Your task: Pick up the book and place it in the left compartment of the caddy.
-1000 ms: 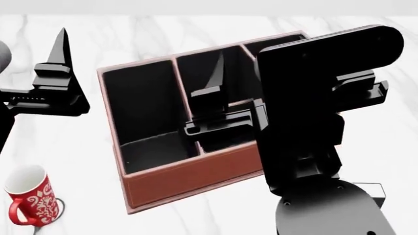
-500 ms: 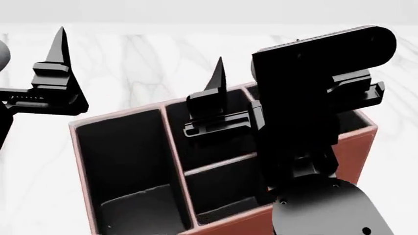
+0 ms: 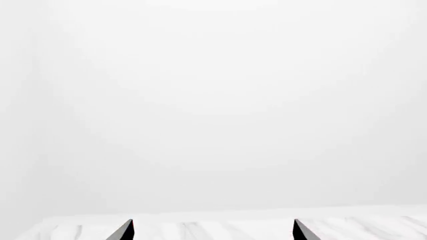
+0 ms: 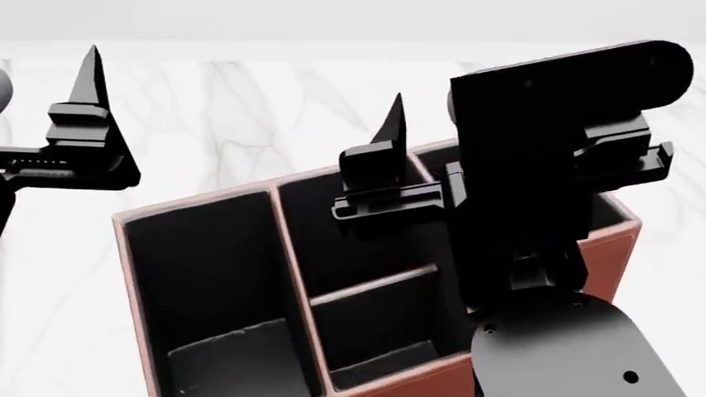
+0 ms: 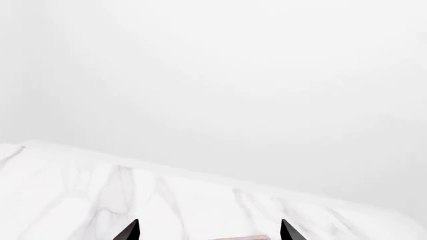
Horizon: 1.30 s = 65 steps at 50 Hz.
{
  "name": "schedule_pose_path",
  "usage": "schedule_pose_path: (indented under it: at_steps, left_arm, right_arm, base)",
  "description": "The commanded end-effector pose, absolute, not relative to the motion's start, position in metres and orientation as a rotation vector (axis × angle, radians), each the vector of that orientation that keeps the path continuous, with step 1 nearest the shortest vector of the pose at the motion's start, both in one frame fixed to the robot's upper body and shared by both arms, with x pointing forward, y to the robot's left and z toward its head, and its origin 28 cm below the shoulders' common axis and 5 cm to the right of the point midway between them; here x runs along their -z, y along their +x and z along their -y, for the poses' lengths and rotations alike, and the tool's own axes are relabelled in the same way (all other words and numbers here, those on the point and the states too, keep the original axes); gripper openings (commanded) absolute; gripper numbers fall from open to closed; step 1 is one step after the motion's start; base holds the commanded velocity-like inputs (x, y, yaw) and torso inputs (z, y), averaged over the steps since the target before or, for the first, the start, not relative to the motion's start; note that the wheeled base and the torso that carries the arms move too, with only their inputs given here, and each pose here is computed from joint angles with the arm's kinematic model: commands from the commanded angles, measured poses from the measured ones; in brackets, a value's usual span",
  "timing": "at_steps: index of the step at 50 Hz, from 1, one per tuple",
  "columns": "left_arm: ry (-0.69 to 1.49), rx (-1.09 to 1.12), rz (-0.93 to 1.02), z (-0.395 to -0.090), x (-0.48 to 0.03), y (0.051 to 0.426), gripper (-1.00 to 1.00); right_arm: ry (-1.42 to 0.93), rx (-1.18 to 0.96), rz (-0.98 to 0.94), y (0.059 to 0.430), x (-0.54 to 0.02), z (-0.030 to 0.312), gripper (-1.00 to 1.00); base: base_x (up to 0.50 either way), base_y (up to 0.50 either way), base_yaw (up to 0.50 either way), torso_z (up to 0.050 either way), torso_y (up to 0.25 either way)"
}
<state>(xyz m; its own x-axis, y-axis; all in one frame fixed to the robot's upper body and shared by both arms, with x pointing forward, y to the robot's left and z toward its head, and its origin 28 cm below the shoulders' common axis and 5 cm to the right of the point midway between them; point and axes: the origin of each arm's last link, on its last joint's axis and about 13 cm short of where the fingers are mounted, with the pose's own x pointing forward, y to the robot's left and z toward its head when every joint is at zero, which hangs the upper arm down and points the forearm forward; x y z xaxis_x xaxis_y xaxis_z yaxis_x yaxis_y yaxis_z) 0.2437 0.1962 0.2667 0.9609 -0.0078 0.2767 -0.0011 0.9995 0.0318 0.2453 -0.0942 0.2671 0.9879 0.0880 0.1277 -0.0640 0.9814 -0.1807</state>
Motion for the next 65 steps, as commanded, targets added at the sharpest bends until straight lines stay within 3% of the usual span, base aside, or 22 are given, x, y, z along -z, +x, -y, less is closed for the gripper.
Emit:
schedule_pose_path:
  at_steps: [1, 25, 37, 45, 54, 65]
  left_arm:
    - [0.016, -0.046, 0.284, -0.206, -0.266, 0.251, 1.00]
    - [0.031, -0.102, 0.297, -0.215, -0.267, 0.257, 1.00]
    - [0.029, -0.106, 0.300, -0.216, -0.268, 0.256, 1.00]
    - [0.031, -0.105, 0.302, -0.215, -0.269, 0.255, 1.00]
    - [0.032, -0.107, 0.303, -0.216, -0.269, 0.255, 1.00]
    - [0.031, -0.108, 0.303, -0.216, -0.270, 0.255, 1.00]
  right_arm:
    - [-0.130, 0.009, 0.134, 0.245, -0.273, 0.105, 1.00]
    - [-0.113, 0.067, 0.089, 0.228, -0.292, 0.132, 1.00]
    - [-0.257, 0.025, -0.123, 0.205, -0.337, 0.158, 1.00]
    - [-0.539, -0.136, -0.487, 0.189, -0.342, 0.174, 1.00]
    - [-0.745, -0.264, -0.721, 0.181, -0.341, 0.185, 1.00]
    - [-0.741, -0.308, -0.934, 0.171, -0.332, 0.196, 1.00]
  base:
    - [0.00, 0.00, 0.00, 0.000, 0.000]
    - [0.00, 0.00, 0.00, 0.000, 0.000]
    - [0.00, 0.00, 0.00, 0.000, 0.000]
    - [0.00, 0.00, 0.00, 0.000, 0.000]
    - [0.00, 0.00, 0.00, 0.000, 0.000]
    - [0.00, 0.00, 0.00, 0.000, 0.000]
